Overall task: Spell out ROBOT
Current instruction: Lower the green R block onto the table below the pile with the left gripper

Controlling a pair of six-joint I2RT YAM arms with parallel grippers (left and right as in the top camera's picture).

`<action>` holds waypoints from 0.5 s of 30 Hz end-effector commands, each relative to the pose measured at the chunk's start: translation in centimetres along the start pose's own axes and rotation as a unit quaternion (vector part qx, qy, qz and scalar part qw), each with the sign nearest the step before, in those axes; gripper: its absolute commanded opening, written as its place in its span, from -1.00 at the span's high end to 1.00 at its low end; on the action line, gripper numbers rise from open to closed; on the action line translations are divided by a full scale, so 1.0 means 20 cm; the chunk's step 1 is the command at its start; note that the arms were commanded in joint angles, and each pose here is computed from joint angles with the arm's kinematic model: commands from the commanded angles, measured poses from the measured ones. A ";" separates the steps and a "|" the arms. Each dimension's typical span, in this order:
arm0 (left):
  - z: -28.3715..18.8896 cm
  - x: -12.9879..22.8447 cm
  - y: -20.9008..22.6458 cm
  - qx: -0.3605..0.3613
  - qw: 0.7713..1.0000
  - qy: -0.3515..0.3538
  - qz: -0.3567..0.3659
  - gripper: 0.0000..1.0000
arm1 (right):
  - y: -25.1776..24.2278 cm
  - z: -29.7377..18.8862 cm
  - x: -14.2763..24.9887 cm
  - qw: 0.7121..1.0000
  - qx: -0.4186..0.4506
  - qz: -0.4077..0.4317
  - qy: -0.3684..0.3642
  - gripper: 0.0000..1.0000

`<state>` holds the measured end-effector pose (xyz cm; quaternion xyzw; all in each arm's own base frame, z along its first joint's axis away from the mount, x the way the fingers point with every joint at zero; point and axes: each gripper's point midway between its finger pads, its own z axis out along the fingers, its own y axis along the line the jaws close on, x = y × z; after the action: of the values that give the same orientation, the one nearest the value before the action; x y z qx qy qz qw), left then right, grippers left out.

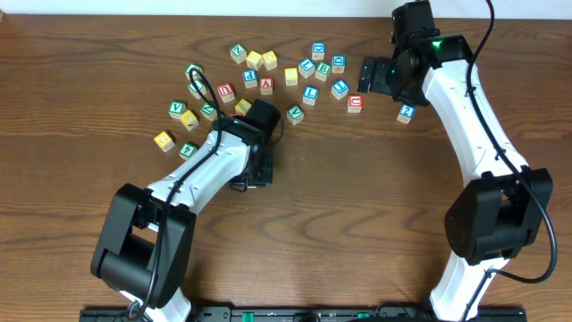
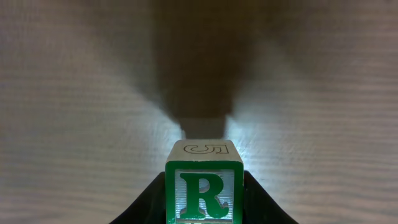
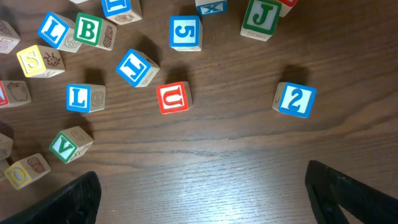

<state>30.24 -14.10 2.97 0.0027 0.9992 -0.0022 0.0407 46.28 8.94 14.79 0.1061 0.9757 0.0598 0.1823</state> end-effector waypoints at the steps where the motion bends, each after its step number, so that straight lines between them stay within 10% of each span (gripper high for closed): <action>1: -0.01 -0.01 0.00 0.001 1.000 -0.009 -0.007 0.56 | 0.03 -0.01 -0.01 1.000 -0.003 -0.001 -0.005 -0.98; 15: 0.04 0.00 -0.01 0.012 1.000 -0.014 -0.007 0.55 | 0.03 -0.01 -0.01 1.000 -0.003 -0.001 -0.005 -0.98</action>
<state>30.56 -14.32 2.12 -0.0009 0.9985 -0.0106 0.0543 46.28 8.94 14.79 0.1061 0.9757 0.0598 0.1823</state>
